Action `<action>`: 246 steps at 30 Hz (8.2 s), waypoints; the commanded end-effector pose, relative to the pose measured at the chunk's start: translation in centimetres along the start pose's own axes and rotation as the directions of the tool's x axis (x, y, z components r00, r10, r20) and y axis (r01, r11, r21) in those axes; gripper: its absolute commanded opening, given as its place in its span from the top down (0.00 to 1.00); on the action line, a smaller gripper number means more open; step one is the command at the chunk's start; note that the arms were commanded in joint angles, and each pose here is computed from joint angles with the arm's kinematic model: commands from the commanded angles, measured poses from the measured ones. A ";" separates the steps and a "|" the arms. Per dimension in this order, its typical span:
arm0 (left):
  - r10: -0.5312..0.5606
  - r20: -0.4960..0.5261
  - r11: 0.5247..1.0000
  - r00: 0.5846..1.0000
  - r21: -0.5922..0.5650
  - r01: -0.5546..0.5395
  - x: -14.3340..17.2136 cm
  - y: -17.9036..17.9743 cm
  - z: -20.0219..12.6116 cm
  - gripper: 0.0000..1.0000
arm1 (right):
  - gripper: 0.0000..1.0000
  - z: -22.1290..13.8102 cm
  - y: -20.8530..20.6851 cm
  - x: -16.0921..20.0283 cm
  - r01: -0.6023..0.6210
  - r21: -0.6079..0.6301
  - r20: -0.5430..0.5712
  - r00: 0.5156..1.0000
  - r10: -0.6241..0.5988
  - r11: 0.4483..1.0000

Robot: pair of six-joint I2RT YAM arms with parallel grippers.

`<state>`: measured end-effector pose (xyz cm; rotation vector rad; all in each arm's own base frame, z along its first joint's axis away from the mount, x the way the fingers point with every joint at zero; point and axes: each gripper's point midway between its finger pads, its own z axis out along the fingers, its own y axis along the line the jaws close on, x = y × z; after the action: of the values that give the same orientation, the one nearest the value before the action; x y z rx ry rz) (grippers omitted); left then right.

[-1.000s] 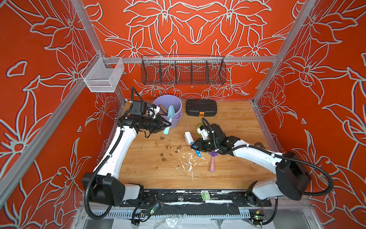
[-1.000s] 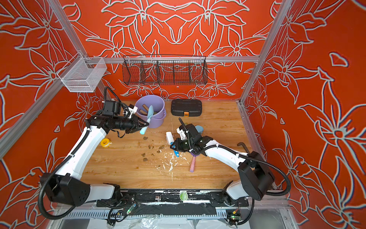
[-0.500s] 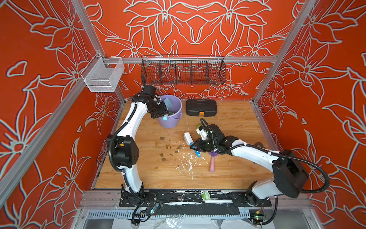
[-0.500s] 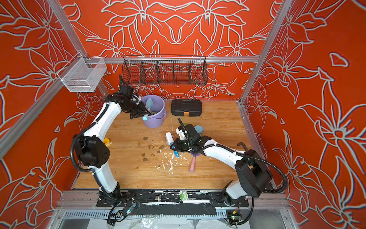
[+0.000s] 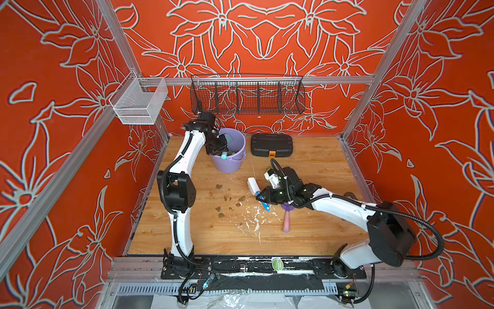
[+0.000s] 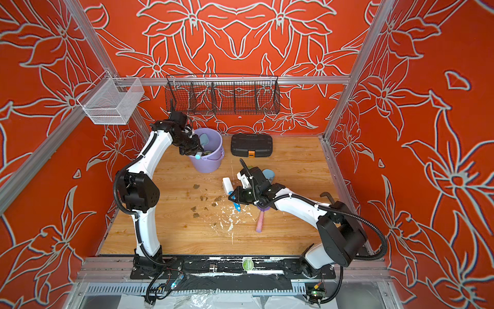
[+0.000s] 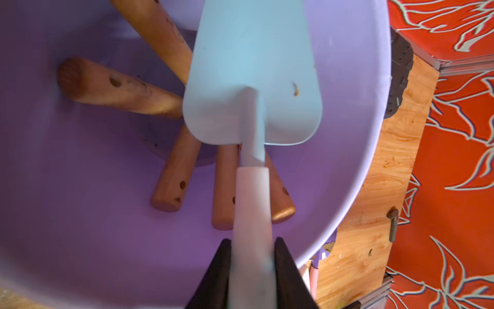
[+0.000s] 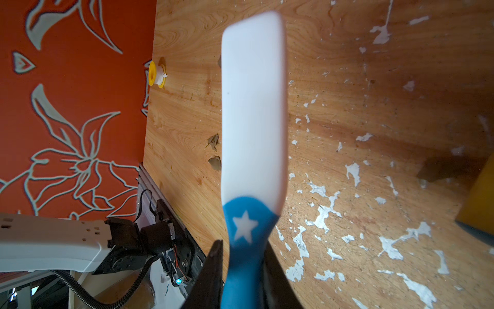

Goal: Brush the soil off the hand trowel and place it into the bucket
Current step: Place the hand trowel in the bucket, then pick up the hand trowel from the center of the board, then brush off the soil from the hand trowel.

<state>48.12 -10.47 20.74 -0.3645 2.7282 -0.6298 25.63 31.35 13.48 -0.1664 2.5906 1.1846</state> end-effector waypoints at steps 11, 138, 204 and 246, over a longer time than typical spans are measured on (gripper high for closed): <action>0.041 0.088 0.999 0.995 -0.033 -0.038 -0.9 -0.9 -3.4 0.59 | 1.00 -0.4 0.1 0.2 0.026 0.002 0.010 1.000 -0.026 1.000; 0.357 -0.344 0.901 0.868 -0.118 -0.417 27.9 -1.6 0.8 1.00 | 1.00 -5.5 1.6 1.1 0.200 0.014 0.044 0.979 -0.201 0.980; 0.332 -0.327 0.923 0.885 -0.081 -0.377 29.5 1.8 -0.3 1.00 | 1.00 3.0 -0.1 -4.1 0.193 0.163 -0.061 0.981 -0.185 0.968; 0.352 -0.293 0.917 0.889 -0.084 -0.391 28.8 1.8 -1.0 1.00 | 1.00 2.2 2.7 -3.4 0.285 0.165 -0.134 0.955 -0.265 0.944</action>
<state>20.88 -17.54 12.66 0.2226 3.0204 -0.3936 29.17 35.31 13.11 -0.5254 2.6919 0.8471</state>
